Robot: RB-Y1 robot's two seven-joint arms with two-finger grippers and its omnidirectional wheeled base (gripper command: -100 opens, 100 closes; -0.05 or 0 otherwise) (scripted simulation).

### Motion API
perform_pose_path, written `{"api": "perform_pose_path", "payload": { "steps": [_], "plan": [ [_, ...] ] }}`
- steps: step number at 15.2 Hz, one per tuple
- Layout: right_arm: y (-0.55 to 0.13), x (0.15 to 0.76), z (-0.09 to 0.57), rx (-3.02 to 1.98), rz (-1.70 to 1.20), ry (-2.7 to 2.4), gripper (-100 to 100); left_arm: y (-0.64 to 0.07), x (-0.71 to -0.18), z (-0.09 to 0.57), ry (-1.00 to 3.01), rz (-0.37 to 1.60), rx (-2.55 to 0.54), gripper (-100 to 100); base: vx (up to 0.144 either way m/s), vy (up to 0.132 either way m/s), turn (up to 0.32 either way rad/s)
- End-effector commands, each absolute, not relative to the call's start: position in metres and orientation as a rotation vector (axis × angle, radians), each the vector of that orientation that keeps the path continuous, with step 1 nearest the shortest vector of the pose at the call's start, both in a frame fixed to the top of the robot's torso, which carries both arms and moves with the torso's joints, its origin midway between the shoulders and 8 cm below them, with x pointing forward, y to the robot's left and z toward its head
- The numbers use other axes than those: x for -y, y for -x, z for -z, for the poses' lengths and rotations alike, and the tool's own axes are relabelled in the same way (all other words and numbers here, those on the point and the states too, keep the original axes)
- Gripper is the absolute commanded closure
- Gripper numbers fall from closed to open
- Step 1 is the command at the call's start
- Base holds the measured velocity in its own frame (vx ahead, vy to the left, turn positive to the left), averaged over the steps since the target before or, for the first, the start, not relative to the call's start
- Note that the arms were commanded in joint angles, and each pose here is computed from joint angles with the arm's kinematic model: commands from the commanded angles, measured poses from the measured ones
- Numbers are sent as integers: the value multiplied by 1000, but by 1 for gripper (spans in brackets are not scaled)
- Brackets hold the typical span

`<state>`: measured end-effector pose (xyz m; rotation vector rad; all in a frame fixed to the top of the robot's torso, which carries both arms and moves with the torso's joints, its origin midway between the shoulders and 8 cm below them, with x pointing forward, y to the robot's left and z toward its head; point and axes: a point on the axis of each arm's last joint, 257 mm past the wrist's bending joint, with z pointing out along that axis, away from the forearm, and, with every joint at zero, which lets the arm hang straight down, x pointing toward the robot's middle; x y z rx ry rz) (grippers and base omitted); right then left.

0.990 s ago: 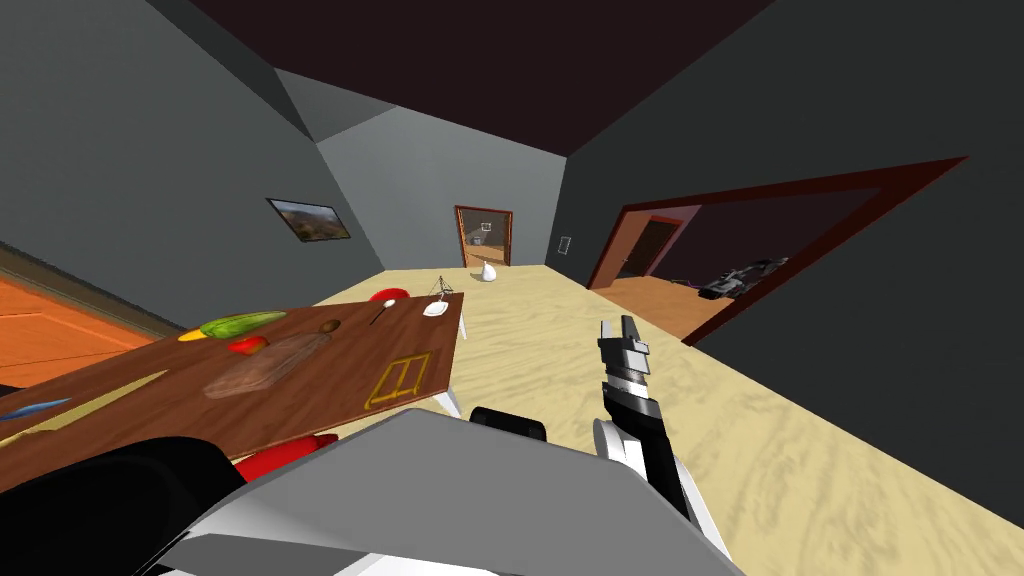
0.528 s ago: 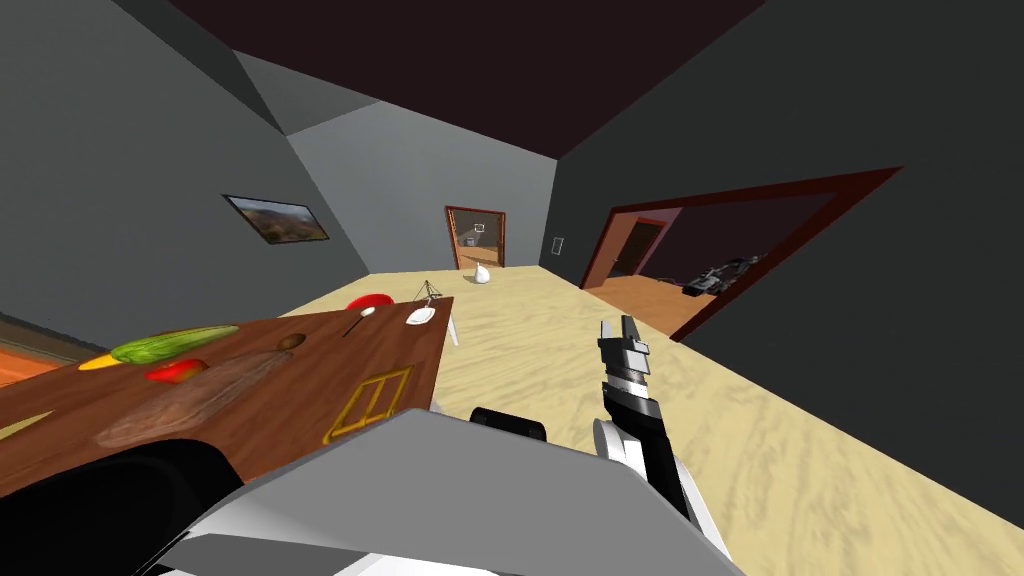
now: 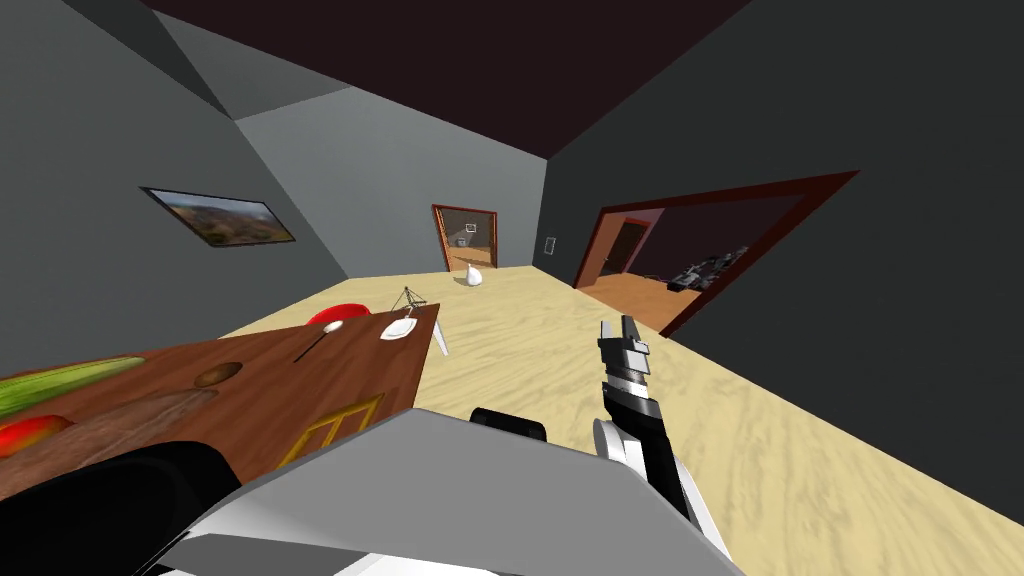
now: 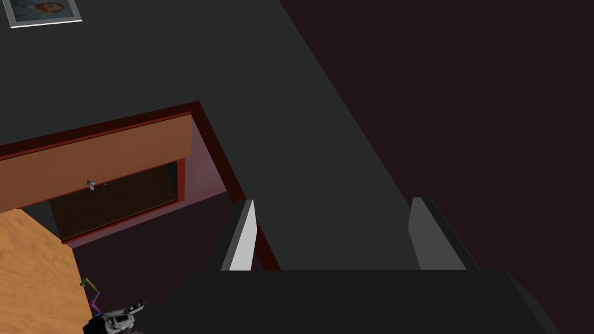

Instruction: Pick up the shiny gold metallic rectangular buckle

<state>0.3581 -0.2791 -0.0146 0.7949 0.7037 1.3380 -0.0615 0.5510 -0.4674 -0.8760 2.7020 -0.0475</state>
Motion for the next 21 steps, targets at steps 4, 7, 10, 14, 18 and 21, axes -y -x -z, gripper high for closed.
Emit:
{"api": "perform_pose_path", "payload": {
  "steps": [4,7,10,14,18,21],
  "plan": [
    [-358,279,15,-704,-1338,-795,0,103,-576,463,885,-67,-2775,-100,192,32,-114],
    [-358,279,15,-704,-1338,-795,0,128,-583,464,904,-117,-2814,-100,126,45,-125],
    [-358,279,15,-704,-1338,-795,0,139,-577,470,925,-119,-2826,-100,185,96,-119],
    [-358,279,14,-703,-1338,-795,0,134,-571,484,933,-120,-2805,-100,14,45,-49],
    [-358,279,14,-703,-1338,-795,0,134,-568,488,937,-119,-2801,100,-35,14,-31],
    [-358,279,14,-703,-1338,-795,0,134,-568,487,938,-121,-2801,100,0,0,0]
  ]
}}
